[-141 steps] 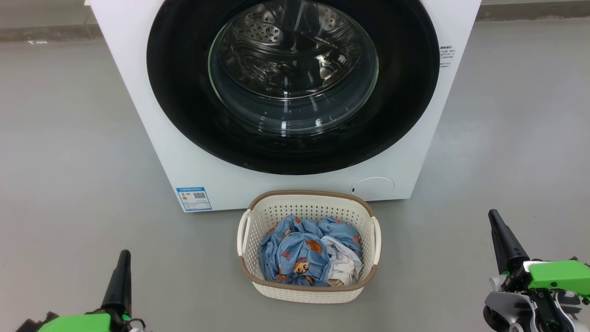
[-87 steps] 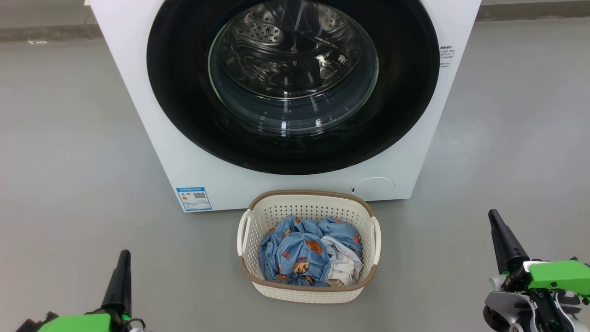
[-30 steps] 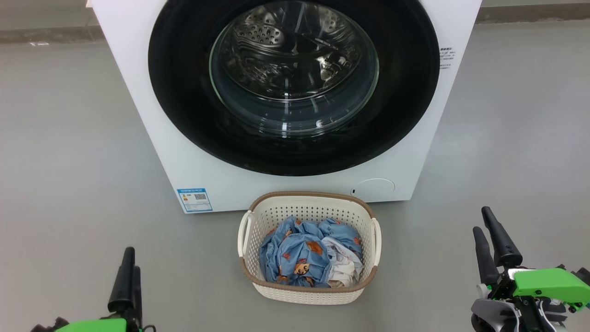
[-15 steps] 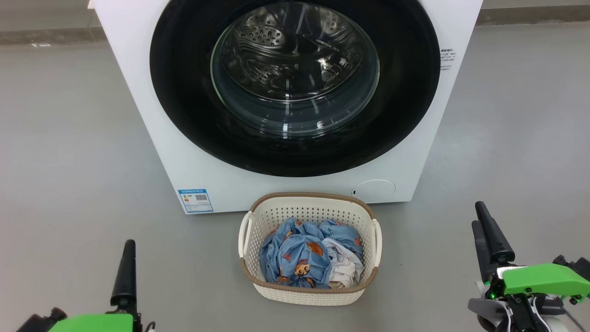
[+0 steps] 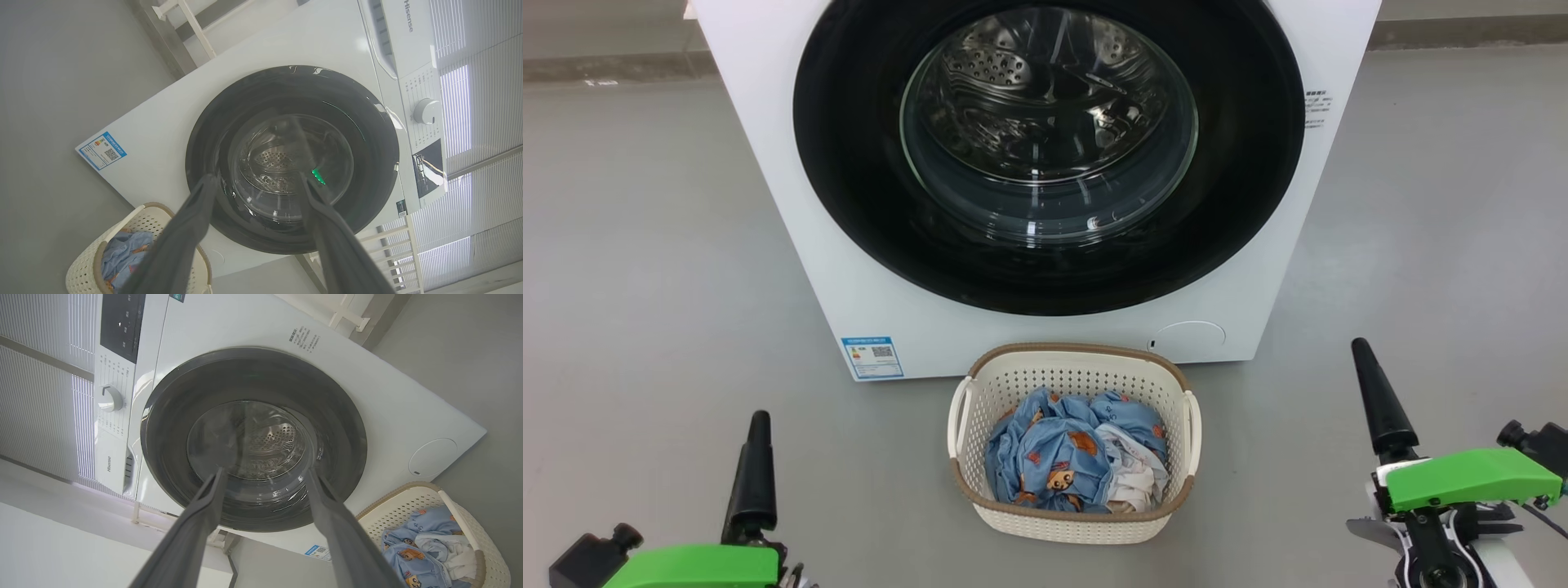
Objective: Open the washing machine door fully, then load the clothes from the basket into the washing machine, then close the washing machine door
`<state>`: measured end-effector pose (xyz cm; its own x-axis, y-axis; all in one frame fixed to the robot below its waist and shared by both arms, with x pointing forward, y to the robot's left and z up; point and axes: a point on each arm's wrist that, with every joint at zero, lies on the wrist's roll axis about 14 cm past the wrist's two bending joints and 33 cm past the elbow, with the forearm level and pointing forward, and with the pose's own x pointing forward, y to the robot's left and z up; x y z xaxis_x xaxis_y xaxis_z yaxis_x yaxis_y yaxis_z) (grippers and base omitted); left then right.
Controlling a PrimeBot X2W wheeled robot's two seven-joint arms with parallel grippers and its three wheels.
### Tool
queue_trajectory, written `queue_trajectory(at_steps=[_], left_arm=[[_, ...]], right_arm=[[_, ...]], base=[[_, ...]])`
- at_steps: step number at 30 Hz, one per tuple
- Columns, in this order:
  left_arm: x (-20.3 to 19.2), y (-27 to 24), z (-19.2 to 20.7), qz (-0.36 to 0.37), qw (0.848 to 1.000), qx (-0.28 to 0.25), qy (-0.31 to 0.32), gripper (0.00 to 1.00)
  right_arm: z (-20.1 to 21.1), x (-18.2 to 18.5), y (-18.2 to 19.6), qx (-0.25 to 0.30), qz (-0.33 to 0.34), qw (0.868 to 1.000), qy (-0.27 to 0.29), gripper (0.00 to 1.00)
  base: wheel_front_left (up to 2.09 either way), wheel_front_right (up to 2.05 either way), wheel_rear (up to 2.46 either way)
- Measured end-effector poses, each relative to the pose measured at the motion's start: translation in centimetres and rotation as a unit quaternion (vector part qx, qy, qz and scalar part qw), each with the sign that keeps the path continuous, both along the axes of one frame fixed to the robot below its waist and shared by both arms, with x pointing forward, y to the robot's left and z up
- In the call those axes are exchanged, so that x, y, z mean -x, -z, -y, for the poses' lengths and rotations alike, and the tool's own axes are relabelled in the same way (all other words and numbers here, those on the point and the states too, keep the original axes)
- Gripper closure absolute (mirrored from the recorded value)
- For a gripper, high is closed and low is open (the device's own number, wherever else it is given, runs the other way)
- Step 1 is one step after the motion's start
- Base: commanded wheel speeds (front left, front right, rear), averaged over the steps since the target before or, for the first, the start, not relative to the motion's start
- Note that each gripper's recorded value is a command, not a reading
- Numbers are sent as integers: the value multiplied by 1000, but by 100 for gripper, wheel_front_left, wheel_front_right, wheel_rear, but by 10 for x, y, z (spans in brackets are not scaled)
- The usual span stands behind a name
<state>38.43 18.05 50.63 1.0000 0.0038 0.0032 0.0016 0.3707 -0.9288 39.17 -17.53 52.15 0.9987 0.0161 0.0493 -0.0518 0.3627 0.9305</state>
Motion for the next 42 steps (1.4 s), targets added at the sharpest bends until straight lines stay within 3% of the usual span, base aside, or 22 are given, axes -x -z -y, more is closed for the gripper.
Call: queue_trajectory(at_steps=[8, 19, 26, 42], left_arm=[[1, -4, 0, 10, 998, -64, -1, 0], [1, -7, 0, 20, 984, -177, 3, 0], [2, -9, 4, 28, 969, -244, 6, 0], [3, -12, 9, 42, 930, -364, 10, 0]], right_arm=[[-4, 1, -1, 73, 7, 997, -3, 0], [-13, -2, -6, 174, 25, 984, -14, 0], [-18, 1, 1, 265, 26, 964, -27, 0], [-26, -2, 1, 376, 47, 925, -32, 0]], base=[[0, 0, 0], [0, 0, 0], [0, 0, 0], [0, 0, 0]])
